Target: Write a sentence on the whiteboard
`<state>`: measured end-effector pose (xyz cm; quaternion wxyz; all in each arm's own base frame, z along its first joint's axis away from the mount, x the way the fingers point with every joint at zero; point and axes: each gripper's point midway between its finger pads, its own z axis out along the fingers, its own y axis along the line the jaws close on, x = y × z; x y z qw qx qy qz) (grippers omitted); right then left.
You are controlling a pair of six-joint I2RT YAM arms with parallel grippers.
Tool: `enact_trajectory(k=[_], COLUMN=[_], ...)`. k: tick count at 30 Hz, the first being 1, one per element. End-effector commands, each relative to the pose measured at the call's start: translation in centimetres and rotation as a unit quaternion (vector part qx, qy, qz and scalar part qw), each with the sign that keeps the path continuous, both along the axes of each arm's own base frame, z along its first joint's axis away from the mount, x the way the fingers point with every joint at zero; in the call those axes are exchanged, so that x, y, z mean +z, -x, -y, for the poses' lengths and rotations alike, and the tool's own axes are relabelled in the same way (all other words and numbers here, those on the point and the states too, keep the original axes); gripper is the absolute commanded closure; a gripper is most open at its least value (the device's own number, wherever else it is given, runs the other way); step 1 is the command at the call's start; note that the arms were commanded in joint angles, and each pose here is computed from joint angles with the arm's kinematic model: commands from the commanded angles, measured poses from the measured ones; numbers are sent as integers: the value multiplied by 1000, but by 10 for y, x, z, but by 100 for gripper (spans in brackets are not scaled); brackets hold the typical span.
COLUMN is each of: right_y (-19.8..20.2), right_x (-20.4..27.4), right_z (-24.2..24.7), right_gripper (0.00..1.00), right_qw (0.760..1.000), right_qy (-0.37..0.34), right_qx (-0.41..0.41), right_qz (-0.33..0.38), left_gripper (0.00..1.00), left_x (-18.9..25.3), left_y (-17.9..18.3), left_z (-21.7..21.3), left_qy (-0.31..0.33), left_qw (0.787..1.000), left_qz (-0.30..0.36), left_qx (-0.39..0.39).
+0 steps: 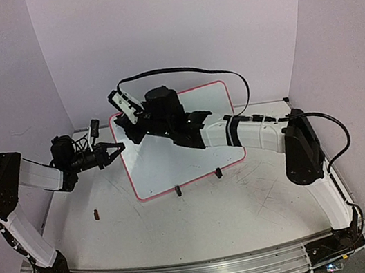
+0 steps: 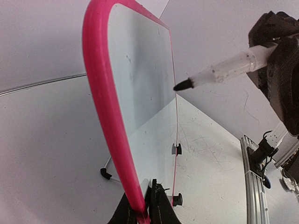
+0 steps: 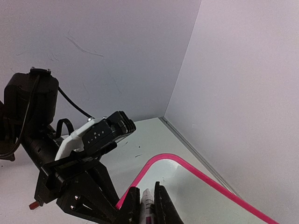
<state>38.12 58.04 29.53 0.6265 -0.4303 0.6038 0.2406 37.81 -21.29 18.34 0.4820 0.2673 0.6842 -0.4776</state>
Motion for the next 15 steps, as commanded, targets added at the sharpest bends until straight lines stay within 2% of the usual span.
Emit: enact_trajectory(k=[1, 15], right_y=[-7, -14], right_x=[18, 12], right_z=[-1, -4], right_gripper=[100, 100], right_qw=[1000, 999], right_qy=[-16, -13], right_qx=[-14, -24], right_qz=[19, 21], left_gripper=[100, 100], left_x=[2, 2], left_y=[-9, -9], left_z=[-5, -6], left_qy=[-27, -28], left_qw=[997, 997], left_qz=[60, 62], left_qx=[31, 32])
